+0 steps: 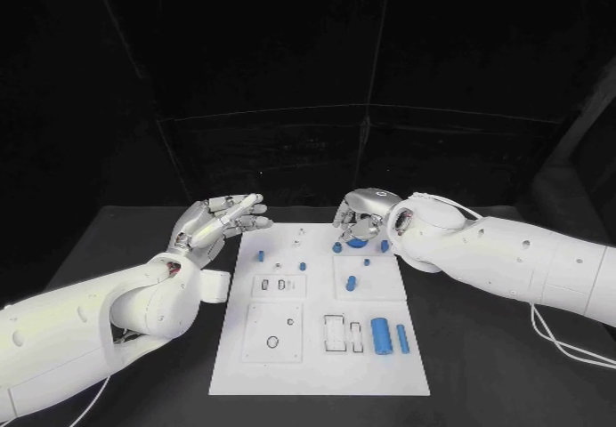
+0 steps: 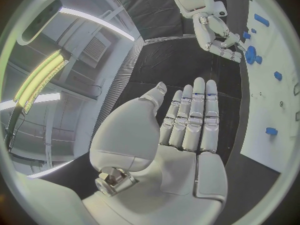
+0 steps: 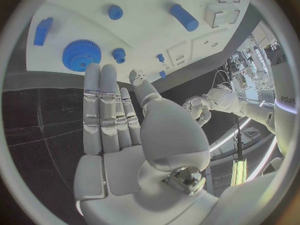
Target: Assemble the parts on the task board
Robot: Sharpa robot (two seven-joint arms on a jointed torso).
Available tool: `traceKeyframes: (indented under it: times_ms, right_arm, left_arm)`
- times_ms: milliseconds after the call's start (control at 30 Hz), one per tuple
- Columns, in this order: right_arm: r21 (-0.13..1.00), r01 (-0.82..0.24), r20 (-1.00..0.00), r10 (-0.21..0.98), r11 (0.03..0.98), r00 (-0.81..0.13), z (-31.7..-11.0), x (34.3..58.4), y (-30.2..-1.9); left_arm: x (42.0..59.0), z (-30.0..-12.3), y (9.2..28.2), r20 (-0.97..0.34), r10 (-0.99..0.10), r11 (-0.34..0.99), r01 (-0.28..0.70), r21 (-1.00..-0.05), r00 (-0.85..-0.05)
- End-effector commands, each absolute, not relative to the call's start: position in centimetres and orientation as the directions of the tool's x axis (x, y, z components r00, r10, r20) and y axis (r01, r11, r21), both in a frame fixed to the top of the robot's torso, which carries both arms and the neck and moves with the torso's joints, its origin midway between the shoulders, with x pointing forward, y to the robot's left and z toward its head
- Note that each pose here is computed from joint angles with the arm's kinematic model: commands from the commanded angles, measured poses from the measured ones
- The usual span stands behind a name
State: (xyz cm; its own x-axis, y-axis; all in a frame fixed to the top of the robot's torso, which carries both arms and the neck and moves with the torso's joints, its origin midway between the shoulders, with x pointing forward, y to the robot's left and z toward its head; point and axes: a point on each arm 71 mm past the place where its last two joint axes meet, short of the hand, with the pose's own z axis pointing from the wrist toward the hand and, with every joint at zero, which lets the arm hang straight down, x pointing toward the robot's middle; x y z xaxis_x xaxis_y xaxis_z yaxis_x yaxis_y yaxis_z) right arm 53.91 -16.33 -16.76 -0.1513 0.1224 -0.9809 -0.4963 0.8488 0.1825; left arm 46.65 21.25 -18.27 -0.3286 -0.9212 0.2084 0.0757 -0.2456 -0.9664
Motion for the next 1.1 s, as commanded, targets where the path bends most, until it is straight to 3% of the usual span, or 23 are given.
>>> traceKeyframes:
  times_ms: [33, 1100]
  right_arm:
    - [0.095, -0.493, -0.987, 0.018, 0.865, -0.157, -16.9, 54.0, -16.2]
    - [0.071, -0.511, -0.972, -0.055, 0.856, -0.227, -17.7, 54.4, -14.8]
  left_arm:
    - [46.6, -18.1, 20.9, 0.232, -0.902, -0.276, 0.072, -0.959, -0.363]
    - [46.7, -18.3, 20.4, 0.236, -0.898, -0.272, 0.047, -0.961, -0.371]
